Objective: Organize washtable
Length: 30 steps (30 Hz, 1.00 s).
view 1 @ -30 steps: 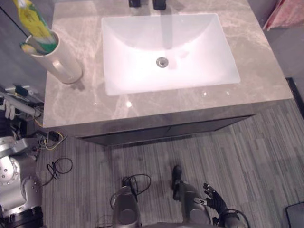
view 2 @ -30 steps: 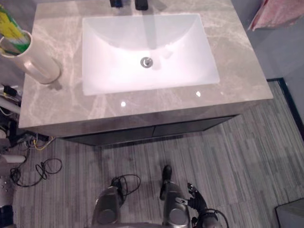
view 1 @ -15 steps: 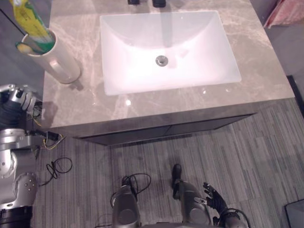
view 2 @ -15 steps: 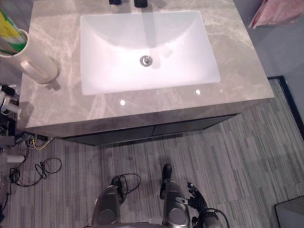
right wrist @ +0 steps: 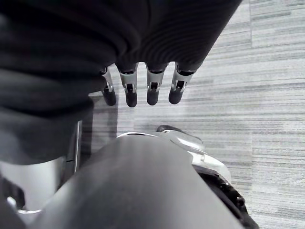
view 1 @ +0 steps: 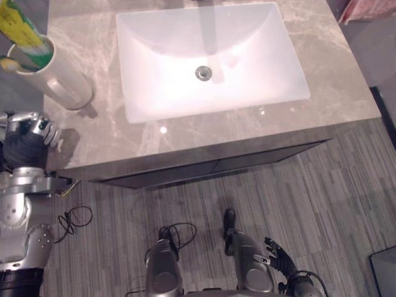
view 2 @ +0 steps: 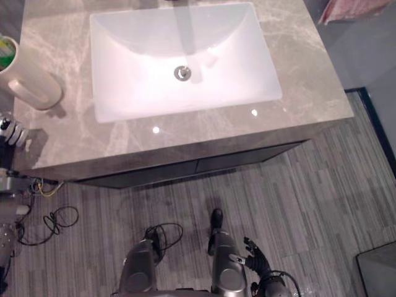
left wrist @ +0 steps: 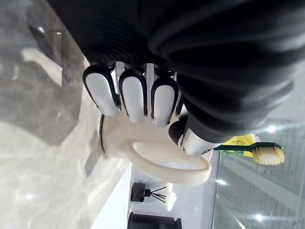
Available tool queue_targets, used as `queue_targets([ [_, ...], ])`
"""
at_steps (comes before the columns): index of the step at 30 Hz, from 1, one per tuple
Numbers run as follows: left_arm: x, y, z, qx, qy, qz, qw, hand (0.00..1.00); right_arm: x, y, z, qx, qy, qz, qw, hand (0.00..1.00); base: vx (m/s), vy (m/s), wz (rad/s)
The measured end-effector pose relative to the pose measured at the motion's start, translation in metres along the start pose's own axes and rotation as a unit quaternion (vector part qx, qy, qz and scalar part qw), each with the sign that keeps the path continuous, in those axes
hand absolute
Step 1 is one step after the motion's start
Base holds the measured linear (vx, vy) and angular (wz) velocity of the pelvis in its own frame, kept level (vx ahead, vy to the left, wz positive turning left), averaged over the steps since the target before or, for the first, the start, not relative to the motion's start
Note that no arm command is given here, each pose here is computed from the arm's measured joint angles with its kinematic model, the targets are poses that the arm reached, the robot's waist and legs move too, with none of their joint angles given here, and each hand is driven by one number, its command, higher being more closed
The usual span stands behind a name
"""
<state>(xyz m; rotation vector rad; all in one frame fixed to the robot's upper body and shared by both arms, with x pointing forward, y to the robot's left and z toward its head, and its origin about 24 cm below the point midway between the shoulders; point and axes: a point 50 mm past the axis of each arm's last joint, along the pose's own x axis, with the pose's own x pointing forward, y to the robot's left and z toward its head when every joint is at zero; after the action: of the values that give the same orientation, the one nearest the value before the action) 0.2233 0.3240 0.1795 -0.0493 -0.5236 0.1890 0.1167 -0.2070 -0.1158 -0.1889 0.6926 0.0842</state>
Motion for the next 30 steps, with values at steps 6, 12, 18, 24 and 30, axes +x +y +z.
queue_targets([
  [6,0.005,-0.002,0.001,0.021,-0.009,0.007,1.0,1.0,0.0,0.0,0.002,-0.001,-0.003,0.001,1.0,0.0,0.0,0.021,-0.03],
  [12,0.008,-0.005,0.001,0.016,-0.017,0.016,1.0,1.0,0.001,0.001,0.007,-0.001,-0.012,0.002,1.0,0.0,0.0,0.012,-0.02],
  [18,0.011,-0.006,0.002,0.011,-0.028,0.021,0.999,1.0,0.0,0.001,0.009,-0.001,-0.016,0.002,1.0,0.0,0.0,0.008,-0.04],
  [24,0.015,-0.006,0.007,-0.004,-0.053,0.045,0.998,1.0,0.001,0.001,0.014,-0.001,-0.026,0.003,1.0,0.0,0.0,0.014,-0.02],
  [30,0.012,-0.01,0.008,-0.02,-0.062,0.055,0.996,1.0,0.001,0.001,0.015,-0.001,-0.026,0.004,1.0,0.0,0.0,0.003,0.01],
])
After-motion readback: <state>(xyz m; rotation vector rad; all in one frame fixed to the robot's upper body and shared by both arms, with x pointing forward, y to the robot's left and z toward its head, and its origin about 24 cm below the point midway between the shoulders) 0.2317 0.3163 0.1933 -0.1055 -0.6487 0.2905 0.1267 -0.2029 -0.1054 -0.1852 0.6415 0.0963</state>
